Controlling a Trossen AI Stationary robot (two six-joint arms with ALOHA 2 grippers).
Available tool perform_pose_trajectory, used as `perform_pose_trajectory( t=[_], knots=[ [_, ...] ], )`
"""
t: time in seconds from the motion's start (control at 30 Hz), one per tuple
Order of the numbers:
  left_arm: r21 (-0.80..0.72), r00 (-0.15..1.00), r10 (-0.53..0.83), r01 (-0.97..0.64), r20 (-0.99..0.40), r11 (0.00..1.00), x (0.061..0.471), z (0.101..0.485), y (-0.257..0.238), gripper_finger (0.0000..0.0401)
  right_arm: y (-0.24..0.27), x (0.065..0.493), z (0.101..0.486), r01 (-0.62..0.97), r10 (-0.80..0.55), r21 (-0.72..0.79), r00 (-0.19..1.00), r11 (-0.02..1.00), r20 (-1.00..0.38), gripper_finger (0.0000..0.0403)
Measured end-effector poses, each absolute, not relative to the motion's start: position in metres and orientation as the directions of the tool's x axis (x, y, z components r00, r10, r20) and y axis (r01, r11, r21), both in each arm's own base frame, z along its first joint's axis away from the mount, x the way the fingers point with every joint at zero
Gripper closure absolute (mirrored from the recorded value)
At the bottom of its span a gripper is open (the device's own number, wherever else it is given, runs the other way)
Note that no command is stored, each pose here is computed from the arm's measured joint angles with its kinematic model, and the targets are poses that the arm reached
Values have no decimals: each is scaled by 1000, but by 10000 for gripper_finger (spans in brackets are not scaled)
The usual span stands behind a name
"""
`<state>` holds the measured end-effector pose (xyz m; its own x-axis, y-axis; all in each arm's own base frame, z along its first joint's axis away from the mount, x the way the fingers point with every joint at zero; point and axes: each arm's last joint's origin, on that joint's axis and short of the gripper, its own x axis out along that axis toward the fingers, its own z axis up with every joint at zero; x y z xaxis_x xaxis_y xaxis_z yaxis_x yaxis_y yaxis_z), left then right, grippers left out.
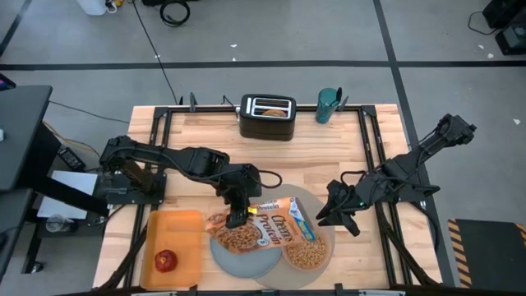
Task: Arrange a breakfast setting
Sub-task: Pour the cereal from the cereal box into the orange bowl
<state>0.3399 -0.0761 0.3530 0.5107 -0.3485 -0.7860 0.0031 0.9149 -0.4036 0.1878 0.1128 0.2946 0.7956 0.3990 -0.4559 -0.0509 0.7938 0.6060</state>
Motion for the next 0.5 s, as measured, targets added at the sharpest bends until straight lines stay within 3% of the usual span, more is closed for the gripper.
perform_pose_trajectory(
  t=[0.27,0.5],
  knots=[
    [-449,587,-337,-50,-736,892,318,382,-60,394,97,169,318,-88,351,606,876,790,-330,275],
    [-342,710,-181,-90,-681,935,287,412,-52,394,69,137,348,-29,118,536,984,844,-132,275]
  ],
)
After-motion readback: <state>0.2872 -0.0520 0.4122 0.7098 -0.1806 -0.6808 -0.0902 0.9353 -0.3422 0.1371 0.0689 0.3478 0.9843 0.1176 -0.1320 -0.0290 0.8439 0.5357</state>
